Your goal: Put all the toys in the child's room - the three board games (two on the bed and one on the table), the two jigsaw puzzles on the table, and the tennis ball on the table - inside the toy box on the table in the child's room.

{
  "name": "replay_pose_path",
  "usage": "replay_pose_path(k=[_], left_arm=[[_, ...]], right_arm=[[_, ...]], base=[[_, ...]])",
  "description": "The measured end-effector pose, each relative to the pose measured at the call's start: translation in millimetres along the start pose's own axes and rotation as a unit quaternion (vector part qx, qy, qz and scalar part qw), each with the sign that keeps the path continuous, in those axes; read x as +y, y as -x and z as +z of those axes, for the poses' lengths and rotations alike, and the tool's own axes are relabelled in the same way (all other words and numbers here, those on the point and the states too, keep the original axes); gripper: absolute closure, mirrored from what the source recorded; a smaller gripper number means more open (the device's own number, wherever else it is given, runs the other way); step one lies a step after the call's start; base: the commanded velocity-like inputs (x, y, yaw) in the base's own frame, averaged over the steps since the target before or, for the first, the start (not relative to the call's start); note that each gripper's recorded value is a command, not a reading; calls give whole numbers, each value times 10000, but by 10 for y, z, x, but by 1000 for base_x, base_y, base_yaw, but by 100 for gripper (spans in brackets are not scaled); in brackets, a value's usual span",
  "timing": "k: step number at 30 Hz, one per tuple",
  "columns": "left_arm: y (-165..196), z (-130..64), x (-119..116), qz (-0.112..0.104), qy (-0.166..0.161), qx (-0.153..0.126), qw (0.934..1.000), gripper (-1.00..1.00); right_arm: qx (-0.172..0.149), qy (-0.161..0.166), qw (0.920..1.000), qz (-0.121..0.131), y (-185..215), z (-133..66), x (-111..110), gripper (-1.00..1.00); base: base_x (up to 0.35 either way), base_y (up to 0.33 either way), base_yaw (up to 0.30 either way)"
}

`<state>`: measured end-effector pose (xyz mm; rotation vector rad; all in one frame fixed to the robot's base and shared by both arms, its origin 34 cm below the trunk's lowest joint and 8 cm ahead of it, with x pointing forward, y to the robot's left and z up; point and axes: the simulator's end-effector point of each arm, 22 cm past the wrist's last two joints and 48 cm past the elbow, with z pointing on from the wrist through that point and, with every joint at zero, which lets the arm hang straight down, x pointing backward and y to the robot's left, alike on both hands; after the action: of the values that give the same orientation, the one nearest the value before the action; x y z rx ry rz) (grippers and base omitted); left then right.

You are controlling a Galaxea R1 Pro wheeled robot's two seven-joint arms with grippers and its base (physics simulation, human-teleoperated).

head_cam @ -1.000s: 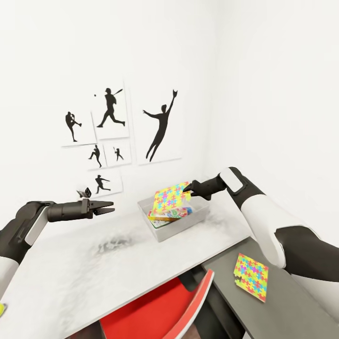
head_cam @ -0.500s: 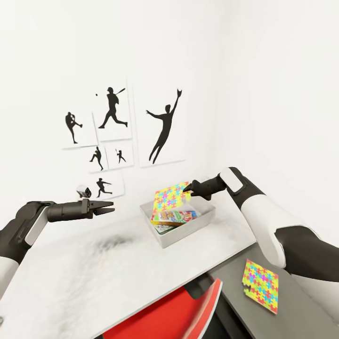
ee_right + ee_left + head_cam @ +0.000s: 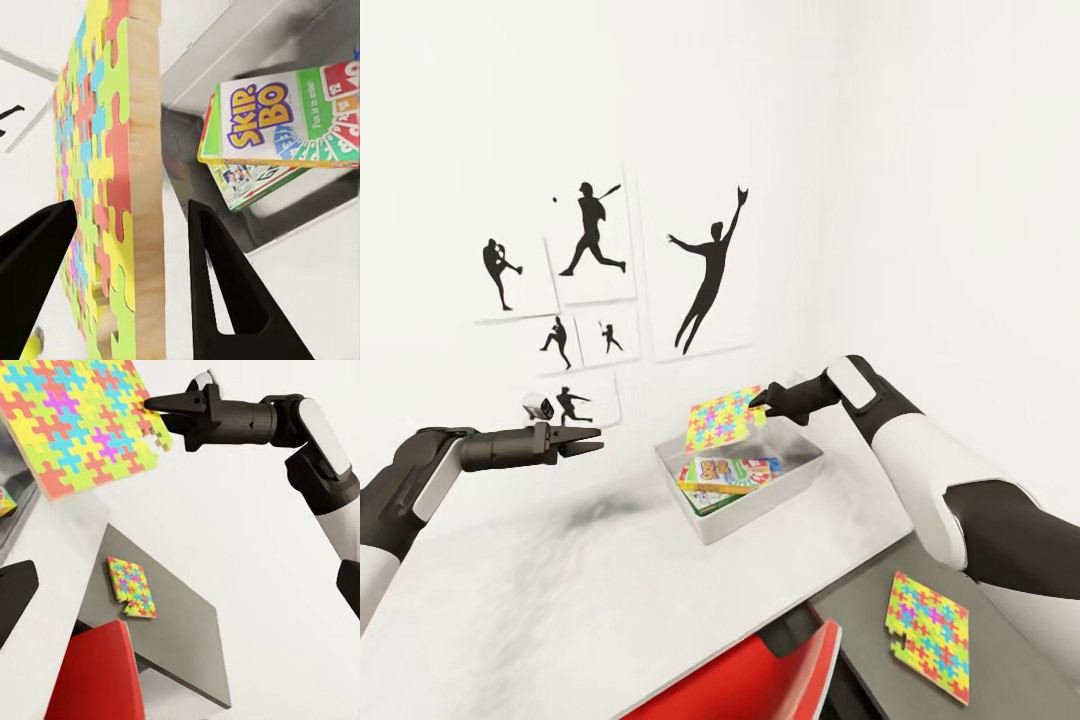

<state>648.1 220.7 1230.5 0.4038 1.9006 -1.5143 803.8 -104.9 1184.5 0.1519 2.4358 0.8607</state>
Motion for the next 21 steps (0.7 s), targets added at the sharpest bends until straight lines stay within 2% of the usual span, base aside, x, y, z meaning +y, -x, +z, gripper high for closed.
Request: replay_pose_path(k=[21], left_arm=[[1, 1, 3, -1, 0, 0, 10000, -100]], right_arm=[[3, -44, 10000, -6, -14, 17, -41, 100]], base=[[8, 0, 0]])
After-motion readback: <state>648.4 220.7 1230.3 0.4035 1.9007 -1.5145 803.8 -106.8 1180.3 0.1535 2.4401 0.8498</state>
